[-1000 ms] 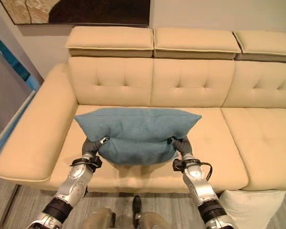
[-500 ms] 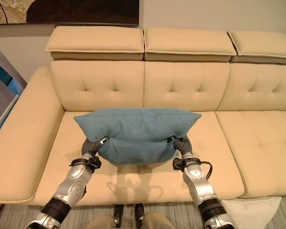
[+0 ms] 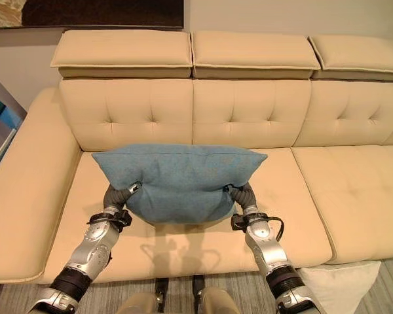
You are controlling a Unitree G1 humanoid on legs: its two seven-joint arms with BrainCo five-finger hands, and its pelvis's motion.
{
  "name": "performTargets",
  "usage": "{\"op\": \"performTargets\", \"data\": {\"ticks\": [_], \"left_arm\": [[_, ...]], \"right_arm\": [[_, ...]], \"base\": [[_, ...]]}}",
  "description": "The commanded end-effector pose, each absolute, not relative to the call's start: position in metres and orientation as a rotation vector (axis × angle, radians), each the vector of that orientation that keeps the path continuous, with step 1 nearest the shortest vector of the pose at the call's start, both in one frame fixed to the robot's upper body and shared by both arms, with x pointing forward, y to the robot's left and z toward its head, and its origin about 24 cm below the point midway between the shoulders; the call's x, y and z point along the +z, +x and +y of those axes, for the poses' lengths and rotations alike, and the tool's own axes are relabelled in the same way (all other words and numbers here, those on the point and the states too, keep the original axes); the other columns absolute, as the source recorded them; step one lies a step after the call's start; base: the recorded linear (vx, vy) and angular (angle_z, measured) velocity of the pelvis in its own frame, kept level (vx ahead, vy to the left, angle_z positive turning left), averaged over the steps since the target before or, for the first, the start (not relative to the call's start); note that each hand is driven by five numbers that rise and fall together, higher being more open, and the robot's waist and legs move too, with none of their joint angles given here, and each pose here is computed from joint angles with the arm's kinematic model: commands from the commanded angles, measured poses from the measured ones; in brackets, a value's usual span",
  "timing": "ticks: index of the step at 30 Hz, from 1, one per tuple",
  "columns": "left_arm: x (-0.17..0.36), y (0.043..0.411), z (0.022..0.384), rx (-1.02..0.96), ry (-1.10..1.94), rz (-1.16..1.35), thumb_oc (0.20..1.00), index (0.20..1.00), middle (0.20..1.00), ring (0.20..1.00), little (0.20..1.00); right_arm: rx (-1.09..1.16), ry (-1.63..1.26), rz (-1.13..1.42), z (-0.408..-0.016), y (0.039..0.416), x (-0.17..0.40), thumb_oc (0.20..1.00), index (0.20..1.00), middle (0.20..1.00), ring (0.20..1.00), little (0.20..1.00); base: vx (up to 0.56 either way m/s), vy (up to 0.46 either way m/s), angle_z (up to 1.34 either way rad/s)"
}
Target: Pick up all the scattered cushions and arrange them neatly on the sofa.
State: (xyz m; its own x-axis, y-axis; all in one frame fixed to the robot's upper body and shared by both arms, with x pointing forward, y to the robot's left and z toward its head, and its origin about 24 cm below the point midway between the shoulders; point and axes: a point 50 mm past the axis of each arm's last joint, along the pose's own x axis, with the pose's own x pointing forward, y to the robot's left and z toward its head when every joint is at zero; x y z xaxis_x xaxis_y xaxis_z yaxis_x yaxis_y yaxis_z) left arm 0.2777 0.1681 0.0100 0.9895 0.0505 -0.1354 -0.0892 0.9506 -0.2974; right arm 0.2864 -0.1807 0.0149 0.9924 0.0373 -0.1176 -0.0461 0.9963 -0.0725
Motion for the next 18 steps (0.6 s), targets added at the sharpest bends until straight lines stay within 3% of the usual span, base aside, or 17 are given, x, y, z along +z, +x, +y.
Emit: {"op": "performTargets", "data": {"ticks": [1, 8, 18], "left_arm": [[0.062, 0.291, 0.146, -0.083, -0.317, -0.122, 0.2, 0.2, 0.2, 0.2, 0.2], [0.071, 0.296, 0.149, -0.063, -0.301, -0.156, 0.2, 0.2, 0.2, 0.2, 0.2], [0.157, 0.34, 0.145, -0.048, -0.231, -0.43, 0.2, 0.2, 0.2, 0.2, 0.2]], "right_arm": [[0.159, -0.018, -0.102, -0.147, 0.299, 0.055, 0.2, 0.2, 0.2, 0.2, 0.2], [0.154, -0.014, -0.146, -0.144, 0.304, 0.067, 0.2, 0.2, 0.2, 0.2, 0.2], [0.221, -0.042, -0.393, -0.109, 0.342, 0.147, 0.2, 0.2, 0.2, 0.2, 0.2]], "base": [[0.08, -0.017, 0.14], [0.07, -0.023, 0.11], [-0.08, 0.009, 0.03]]}}
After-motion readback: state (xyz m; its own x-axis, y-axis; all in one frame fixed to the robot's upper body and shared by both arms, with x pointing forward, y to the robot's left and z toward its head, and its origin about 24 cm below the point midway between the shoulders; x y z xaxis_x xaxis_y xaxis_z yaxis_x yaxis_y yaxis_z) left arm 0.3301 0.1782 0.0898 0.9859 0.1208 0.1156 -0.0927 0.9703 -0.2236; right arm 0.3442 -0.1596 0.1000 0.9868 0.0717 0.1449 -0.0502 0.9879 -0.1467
